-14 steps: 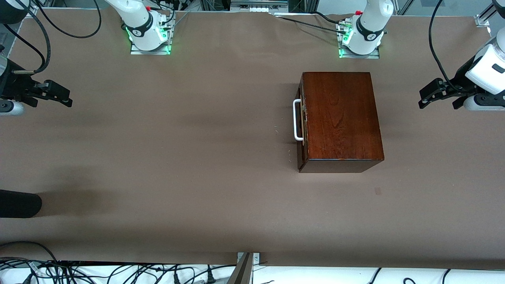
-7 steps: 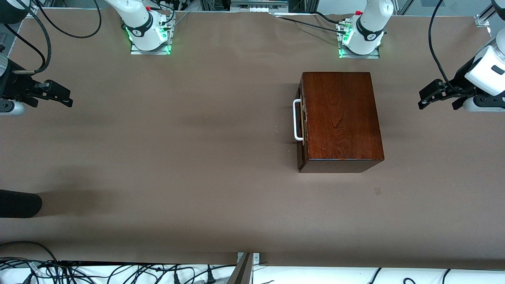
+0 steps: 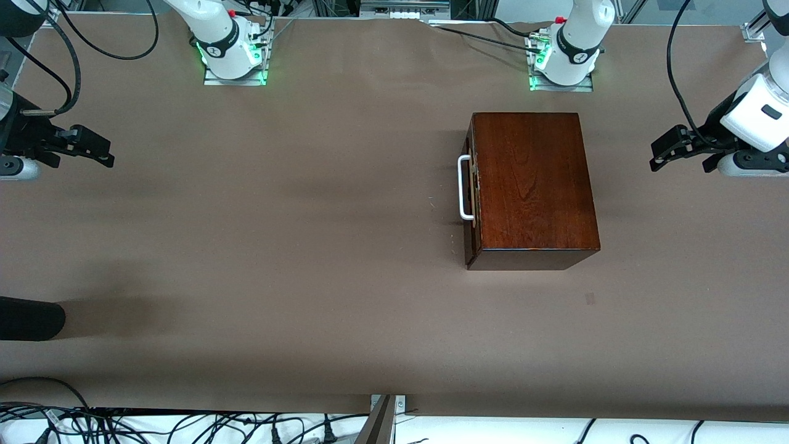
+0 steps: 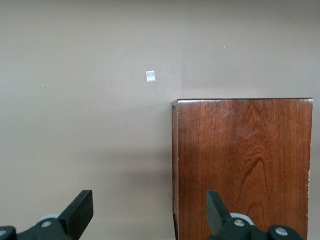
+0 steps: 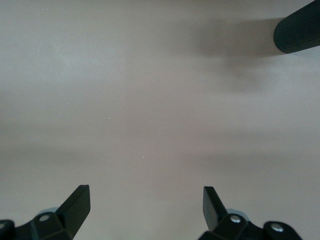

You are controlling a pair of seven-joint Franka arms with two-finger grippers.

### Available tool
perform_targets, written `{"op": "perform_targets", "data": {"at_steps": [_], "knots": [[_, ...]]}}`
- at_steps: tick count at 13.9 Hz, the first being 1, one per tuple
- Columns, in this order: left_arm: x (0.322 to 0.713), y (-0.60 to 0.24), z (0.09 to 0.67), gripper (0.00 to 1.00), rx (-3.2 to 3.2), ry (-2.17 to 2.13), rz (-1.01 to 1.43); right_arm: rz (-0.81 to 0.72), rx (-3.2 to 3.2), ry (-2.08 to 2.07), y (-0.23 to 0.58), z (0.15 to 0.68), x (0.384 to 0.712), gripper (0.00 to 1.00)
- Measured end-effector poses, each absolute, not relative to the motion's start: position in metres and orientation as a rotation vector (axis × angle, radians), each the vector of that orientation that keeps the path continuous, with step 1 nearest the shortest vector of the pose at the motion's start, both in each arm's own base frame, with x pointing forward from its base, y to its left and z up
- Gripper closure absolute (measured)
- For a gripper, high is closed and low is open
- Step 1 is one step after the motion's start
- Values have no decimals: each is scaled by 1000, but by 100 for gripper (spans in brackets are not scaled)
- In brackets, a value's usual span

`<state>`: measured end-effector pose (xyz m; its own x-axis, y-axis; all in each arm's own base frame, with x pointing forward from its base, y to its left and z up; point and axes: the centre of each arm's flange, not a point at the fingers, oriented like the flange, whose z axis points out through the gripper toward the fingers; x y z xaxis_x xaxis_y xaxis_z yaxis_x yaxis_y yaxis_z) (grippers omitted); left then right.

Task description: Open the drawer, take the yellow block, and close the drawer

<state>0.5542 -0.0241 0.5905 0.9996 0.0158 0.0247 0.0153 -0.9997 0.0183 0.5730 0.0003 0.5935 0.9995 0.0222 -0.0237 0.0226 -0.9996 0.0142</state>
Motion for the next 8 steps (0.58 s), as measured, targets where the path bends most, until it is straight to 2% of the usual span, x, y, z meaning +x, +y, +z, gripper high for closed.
{"op": "perform_targets", "data": {"at_steps": [8], "knots": [[554, -33, 585, 0, 3124, -1, 6, -37, 3127, 35, 0, 594, 573, 0]]}}
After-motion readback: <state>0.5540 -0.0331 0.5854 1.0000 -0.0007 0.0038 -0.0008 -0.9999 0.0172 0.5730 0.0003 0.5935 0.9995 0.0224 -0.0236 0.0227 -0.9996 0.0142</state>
